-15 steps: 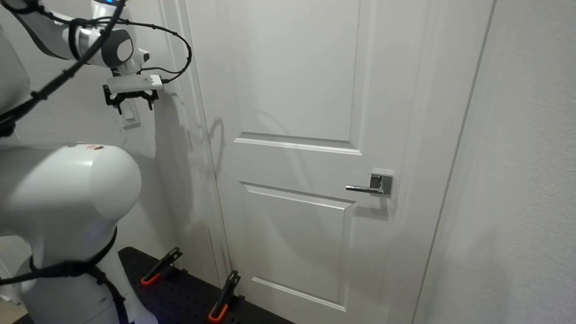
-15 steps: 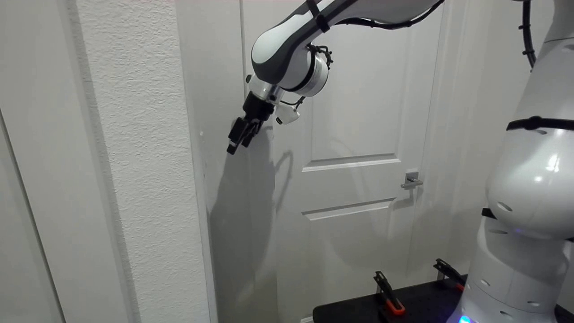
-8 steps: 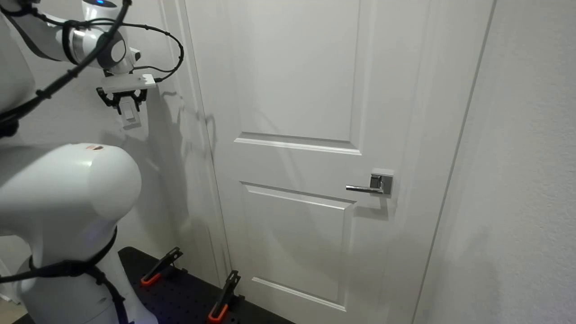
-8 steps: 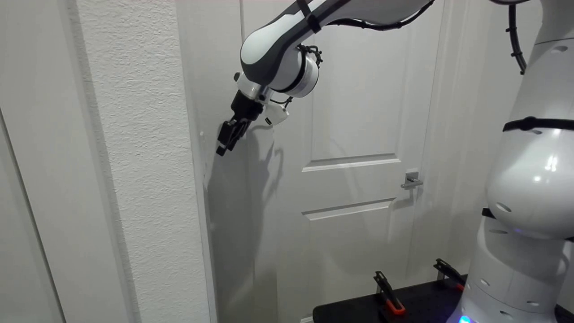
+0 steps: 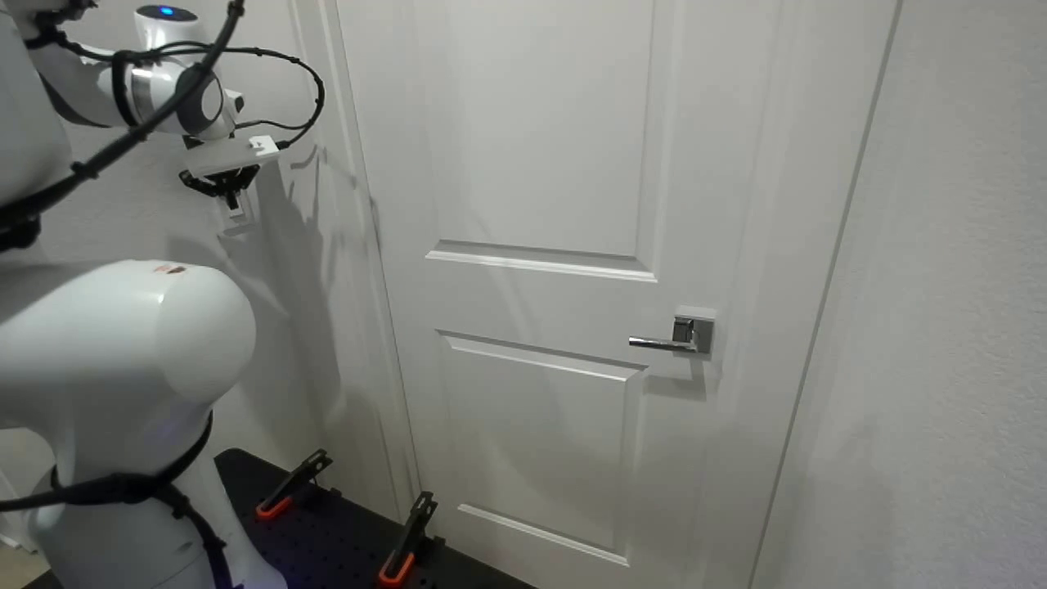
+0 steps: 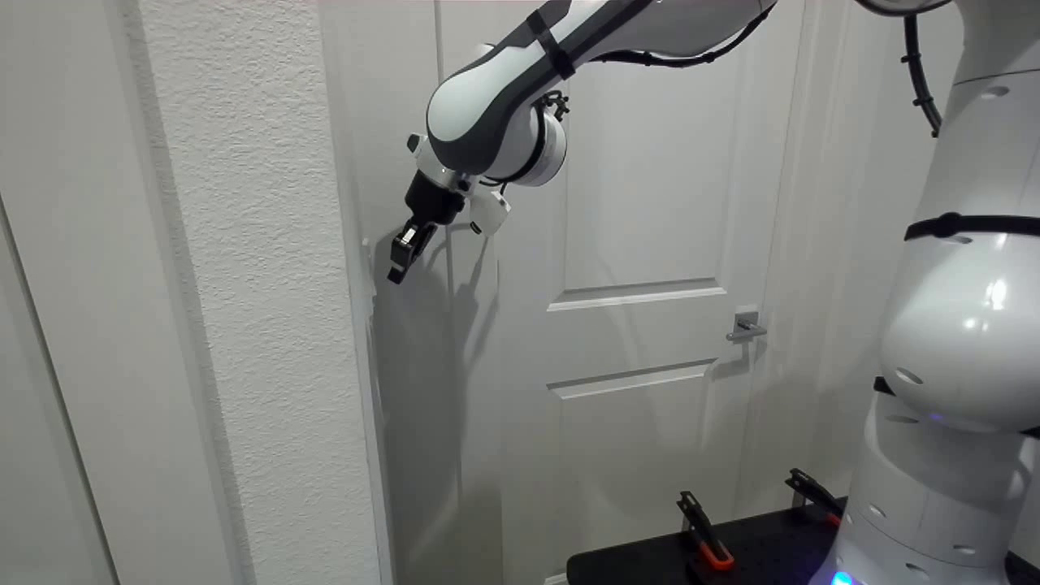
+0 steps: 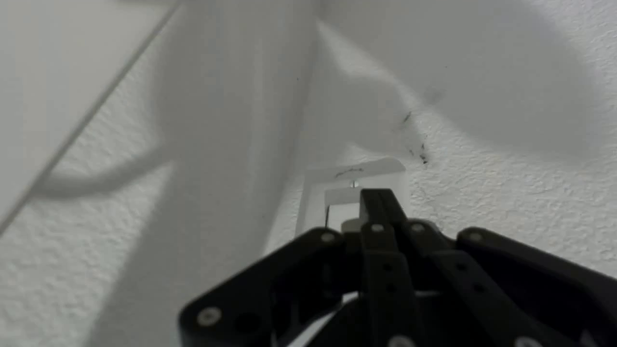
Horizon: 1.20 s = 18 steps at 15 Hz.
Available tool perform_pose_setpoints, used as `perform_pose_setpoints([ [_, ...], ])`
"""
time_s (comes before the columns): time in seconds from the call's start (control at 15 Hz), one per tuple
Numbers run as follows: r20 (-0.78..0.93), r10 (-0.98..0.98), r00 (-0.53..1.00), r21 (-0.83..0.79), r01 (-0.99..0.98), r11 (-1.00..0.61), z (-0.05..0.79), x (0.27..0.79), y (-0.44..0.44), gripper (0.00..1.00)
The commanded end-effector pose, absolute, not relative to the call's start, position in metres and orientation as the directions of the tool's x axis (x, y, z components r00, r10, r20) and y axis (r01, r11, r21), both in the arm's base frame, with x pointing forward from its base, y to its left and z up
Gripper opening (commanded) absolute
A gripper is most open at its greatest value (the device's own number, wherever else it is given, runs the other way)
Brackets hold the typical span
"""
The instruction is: Switch the light on then off again.
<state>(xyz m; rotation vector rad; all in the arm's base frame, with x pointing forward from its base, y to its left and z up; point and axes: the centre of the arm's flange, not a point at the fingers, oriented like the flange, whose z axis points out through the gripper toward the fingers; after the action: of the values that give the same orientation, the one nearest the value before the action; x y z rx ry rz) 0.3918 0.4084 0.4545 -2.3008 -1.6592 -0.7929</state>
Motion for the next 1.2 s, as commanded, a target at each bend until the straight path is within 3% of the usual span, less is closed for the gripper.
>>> perform_pose_setpoints([
  [0.0, 0.536, 0.820, 0.202, 0.181, 0.921, -0.345, 0.451, 0.399, 0.423, 0.00],
  [1.13, 0.531, 0.833, 0.155, 0.269, 0.902, -0.339, 0.430, 0.405, 0.454, 0.00],
])
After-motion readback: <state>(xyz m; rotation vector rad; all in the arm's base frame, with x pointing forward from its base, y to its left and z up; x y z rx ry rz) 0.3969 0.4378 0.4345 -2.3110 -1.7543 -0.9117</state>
